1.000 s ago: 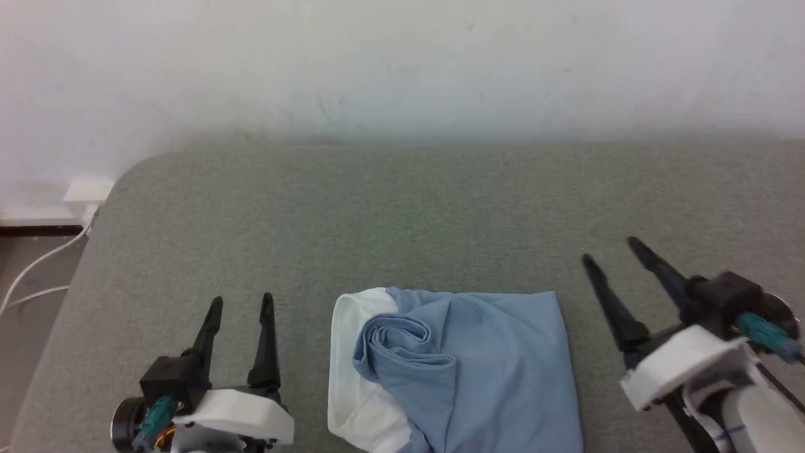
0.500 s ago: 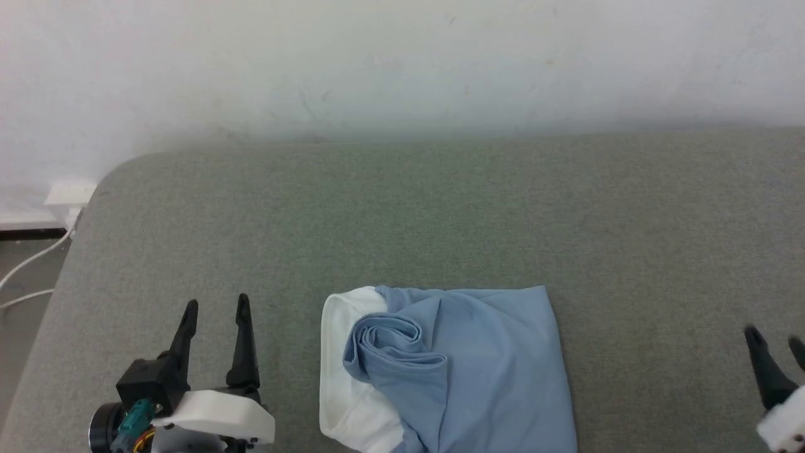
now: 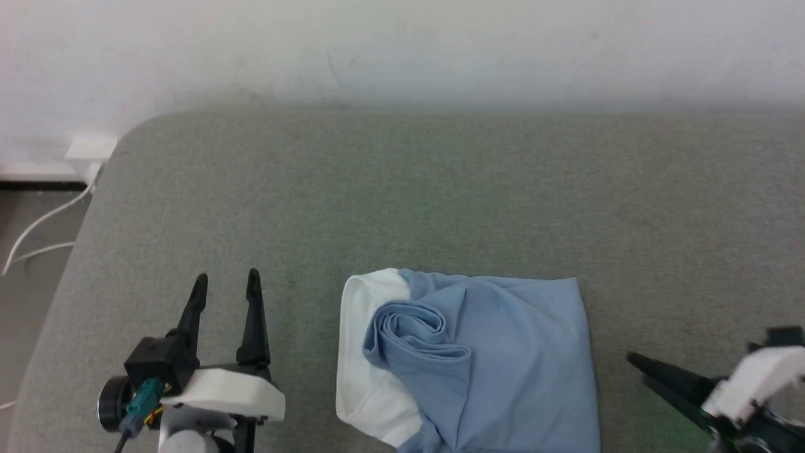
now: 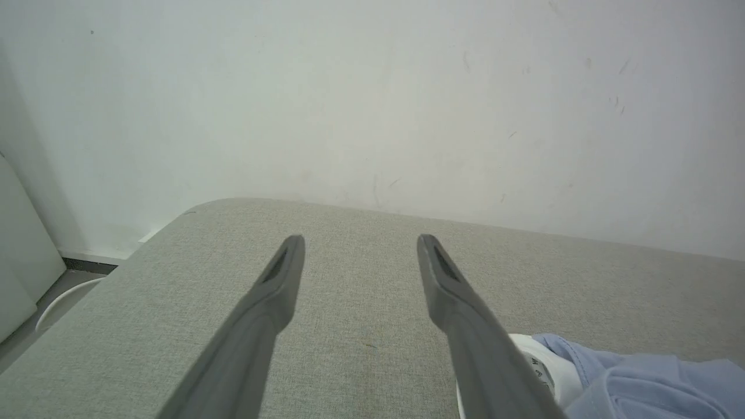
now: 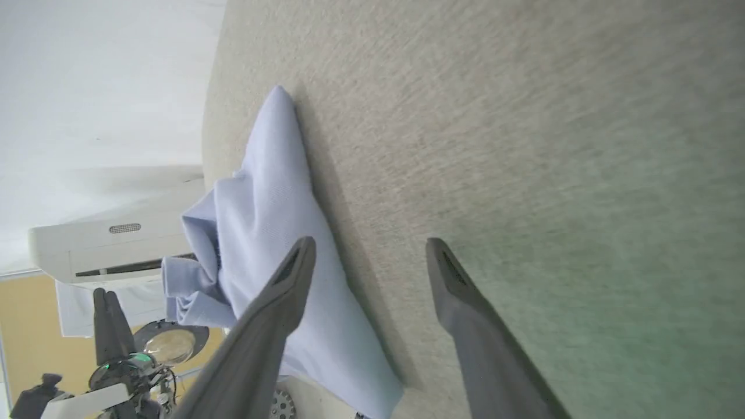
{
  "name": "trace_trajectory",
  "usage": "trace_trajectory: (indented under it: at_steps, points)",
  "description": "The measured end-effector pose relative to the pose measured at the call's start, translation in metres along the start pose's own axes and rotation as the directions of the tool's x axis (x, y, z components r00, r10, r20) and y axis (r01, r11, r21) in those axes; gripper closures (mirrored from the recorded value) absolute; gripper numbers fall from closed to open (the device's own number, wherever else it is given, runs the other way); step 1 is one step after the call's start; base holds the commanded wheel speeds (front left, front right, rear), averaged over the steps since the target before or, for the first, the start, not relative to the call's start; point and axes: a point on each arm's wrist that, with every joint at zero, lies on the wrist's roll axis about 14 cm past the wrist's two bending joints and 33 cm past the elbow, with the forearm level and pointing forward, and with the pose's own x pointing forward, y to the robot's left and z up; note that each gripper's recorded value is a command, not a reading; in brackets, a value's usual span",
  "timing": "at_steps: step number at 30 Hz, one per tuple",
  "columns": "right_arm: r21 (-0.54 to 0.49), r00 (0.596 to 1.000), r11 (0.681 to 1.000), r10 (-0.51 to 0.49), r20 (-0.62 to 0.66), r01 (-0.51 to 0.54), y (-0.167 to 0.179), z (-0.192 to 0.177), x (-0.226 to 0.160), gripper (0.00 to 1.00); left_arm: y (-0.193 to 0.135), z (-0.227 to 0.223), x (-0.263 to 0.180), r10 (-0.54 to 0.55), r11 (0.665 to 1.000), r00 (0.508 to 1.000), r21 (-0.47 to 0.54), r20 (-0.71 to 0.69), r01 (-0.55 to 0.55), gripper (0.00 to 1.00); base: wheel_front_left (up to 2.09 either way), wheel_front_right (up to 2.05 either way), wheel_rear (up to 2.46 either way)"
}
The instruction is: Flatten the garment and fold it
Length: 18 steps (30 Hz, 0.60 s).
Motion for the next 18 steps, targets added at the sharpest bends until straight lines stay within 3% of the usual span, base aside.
trace_trajectory:
  at_steps: [9, 10, 11, 12, 18]
  points:
    - [0.047, 0.96, 0.991, 0.135, -0.245, -0.127, 0.049, -0.045, 0.055, 0.0, 0.013, 0.01, 0.004, 0.028, 0.999, 0.999, 0.023, 0.038, -0.029, 0.0, 0.0, 0.0, 0.0]
    - [0.039, 0.954, 0.991, 0.134, -0.269, -0.128, 0.051, -0.051, 0.059, 0.51, 0.015, 0.01, 0.003, 0.035, 0.999, 0.999, 0.025, 0.037, -0.036, 0.0, 0.0, 0.0, 0.0]
    - [0.031, 0.949, 0.991, 0.131, -0.288, -0.127, 0.052, -0.055, 0.062, 0.94, 0.016, 0.01, 0.002, 0.039, 0.999, 0.999, 0.027, 0.035, -0.04, 0.0, 0.0, 0.0, 0.0]
    - [0.019, 0.943, 0.992, 0.127, -0.308, -0.127, 0.054, -0.06, 0.065, 1.0, 0.018, 0.009, 0.001, 0.043, 0.999, 0.998, 0.028, 0.034, -0.044, 0.0, 0.0, 0.0, 0.0]
    - [-0.084, 0.945, 0.988, 0.094, -0.313, -0.126, 0.061, -0.063, 0.067, 1.0, 0.025, 0.01, -0.007, 0.062, 0.997, 0.998, 0.037, 0.033, -0.063, 0.0, 0.0, 0.0, 0.0]
